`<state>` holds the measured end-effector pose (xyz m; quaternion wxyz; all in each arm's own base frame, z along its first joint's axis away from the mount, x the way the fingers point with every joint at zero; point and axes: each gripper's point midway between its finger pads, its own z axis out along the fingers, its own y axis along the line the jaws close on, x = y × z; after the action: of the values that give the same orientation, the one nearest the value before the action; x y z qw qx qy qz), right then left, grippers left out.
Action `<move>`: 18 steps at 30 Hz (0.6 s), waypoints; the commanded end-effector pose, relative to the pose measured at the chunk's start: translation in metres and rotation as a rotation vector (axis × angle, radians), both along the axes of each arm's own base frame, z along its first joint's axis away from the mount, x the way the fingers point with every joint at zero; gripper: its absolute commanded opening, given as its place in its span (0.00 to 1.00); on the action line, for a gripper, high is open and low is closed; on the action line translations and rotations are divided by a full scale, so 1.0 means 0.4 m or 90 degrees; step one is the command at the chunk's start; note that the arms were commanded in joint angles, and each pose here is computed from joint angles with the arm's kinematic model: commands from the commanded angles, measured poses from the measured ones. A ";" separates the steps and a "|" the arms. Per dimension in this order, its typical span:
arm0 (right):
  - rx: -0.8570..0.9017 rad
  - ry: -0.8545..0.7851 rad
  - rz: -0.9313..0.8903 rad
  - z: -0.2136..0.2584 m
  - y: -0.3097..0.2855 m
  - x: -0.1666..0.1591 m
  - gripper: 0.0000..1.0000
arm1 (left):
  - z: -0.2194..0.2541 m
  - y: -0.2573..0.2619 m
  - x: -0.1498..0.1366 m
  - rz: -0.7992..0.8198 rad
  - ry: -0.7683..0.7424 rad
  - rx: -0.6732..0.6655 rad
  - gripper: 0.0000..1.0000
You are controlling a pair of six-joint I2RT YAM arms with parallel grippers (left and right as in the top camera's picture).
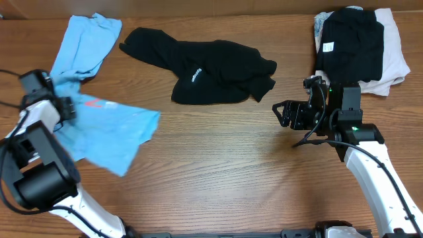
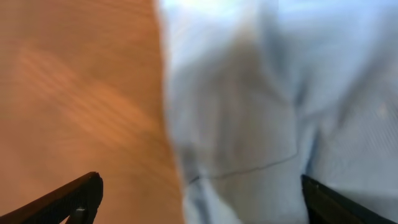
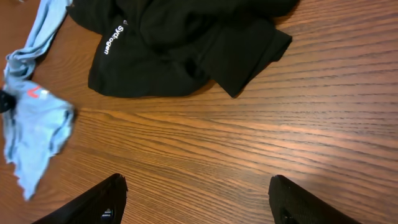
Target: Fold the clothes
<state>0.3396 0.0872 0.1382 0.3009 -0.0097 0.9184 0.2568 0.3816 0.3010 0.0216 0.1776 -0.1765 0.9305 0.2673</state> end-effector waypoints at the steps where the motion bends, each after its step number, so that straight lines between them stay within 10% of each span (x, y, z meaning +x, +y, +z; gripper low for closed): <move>1: -0.005 -0.019 -0.009 0.028 -0.007 0.017 0.77 | -0.109 0.063 -0.164 0.036 0.165 0.021 1.00; 18: -0.004 -0.038 -0.009 0.039 -0.007 0.030 0.78 | -0.006 -0.150 0.047 -0.001 0.093 -0.080 1.00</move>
<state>0.3426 0.0871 0.1405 0.3088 -0.0116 0.9159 0.2561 0.3673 0.2837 0.0275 0.0720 -0.1633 0.9434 0.2795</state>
